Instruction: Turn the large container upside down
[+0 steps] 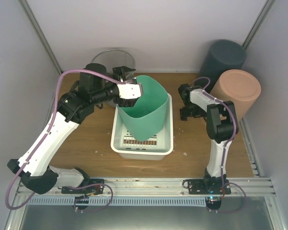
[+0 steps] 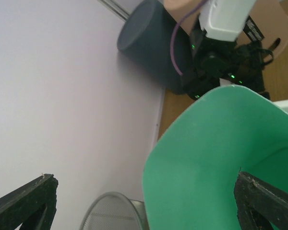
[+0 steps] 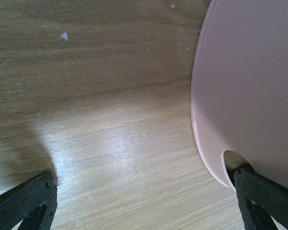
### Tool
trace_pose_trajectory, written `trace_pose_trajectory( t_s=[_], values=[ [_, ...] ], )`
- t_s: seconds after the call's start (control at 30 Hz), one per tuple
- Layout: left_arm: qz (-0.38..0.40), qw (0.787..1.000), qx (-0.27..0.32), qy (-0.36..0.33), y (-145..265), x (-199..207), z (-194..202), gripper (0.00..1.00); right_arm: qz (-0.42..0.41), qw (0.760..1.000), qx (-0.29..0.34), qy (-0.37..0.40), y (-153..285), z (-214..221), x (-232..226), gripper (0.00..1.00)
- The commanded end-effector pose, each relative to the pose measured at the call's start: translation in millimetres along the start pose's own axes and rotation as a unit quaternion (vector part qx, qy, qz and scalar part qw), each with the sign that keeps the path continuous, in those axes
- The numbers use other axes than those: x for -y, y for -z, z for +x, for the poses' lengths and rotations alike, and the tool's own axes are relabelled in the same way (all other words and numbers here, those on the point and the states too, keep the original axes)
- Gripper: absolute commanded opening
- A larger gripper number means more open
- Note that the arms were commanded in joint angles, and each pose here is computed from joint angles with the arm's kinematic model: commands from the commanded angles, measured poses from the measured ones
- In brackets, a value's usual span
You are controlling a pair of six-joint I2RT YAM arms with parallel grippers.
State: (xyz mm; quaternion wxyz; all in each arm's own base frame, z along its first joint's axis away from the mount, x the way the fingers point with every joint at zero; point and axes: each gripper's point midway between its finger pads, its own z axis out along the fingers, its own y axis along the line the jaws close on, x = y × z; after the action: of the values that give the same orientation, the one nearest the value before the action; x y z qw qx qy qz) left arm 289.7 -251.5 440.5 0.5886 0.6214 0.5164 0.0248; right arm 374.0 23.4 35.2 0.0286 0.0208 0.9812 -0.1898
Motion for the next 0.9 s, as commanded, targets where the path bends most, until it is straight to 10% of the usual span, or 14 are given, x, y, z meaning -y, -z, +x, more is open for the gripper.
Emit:
trace_pose_trajectory(
  t_s=[0.0, 0.37, 0.87],
  values=[
    [0.037, 0.999, -0.022, 0.014, -4.9, 13.3, 10.8, 0.99, 0.01, 1.0, 0.01, 0.007, -4.5, -11.1, 12.6, 1.0],
    [0.109, 0.991, -0.046, 0.061, -16.0, 25.1, 9.8, 0.99, -0.005, 0.999, 0.04, 0.006, 12.9, -24.2, 33.7, 1.0],
    [0.199, 0.971, -0.093, 0.093, -34.8, 78.5, -27.7, 0.93, -0.176, 0.941, 0.288, -0.038, 210.5, -44.1, 58.5, 1.0]
  ],
)
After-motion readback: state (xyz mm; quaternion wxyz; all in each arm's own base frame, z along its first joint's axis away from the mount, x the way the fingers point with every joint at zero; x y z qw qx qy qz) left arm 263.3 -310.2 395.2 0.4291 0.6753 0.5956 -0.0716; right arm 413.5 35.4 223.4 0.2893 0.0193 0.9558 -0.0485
